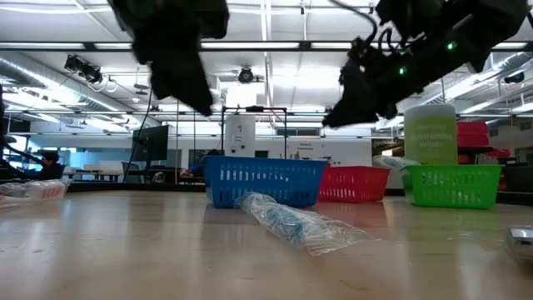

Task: Pick & Place Travel size toiletries
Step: Put the orange toothbrush into the green bin

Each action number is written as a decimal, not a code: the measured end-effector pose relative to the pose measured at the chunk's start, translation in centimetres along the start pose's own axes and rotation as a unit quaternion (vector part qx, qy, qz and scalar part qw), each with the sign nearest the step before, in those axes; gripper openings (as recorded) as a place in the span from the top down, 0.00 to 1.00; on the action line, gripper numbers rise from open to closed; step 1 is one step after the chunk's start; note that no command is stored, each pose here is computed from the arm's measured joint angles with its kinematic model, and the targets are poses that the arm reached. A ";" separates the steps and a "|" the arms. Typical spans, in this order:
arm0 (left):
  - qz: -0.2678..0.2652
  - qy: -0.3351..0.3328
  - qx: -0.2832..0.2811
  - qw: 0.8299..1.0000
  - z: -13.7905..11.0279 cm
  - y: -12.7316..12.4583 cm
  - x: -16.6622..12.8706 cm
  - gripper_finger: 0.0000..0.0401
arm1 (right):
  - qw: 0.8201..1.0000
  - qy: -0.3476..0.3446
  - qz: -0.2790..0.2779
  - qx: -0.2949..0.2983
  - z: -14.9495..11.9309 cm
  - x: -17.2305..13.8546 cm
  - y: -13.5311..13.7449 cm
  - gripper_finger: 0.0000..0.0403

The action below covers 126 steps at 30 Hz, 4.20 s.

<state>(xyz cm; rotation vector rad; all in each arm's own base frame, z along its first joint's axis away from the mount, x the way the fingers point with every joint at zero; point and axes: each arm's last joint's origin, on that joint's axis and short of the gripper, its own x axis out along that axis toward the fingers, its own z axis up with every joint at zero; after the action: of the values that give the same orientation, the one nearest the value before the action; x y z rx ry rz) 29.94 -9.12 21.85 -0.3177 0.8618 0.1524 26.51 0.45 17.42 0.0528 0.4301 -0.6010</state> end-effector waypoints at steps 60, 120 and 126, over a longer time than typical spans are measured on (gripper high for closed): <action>0.234 0.071 -0.329 0.912 -10.7 0.9 -0.7 0.96 | 0.957 -0.093 0.273 0.008 3.4 0.2 -0.4 0.52; 0.159 -0.329 -0.041 0.930 5.6 -3.0 -3.6 0.93 | 0.929 -0.248 0.269 0.055 4.0 2.9 8.4 0.82; 0.162 -0.328 -0.034 0.930 5.6 -2.9 -3.6 0.86 | 0.932 -0.248 0.259 0.059 4.0 3.0 8.3 0.94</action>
<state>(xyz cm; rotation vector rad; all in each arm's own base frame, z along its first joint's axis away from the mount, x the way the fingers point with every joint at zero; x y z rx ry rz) 32.41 -10.03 28.67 -0.1654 0.2360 0.5643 34.86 5.05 19.24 0.1213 -0.1185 -0.1028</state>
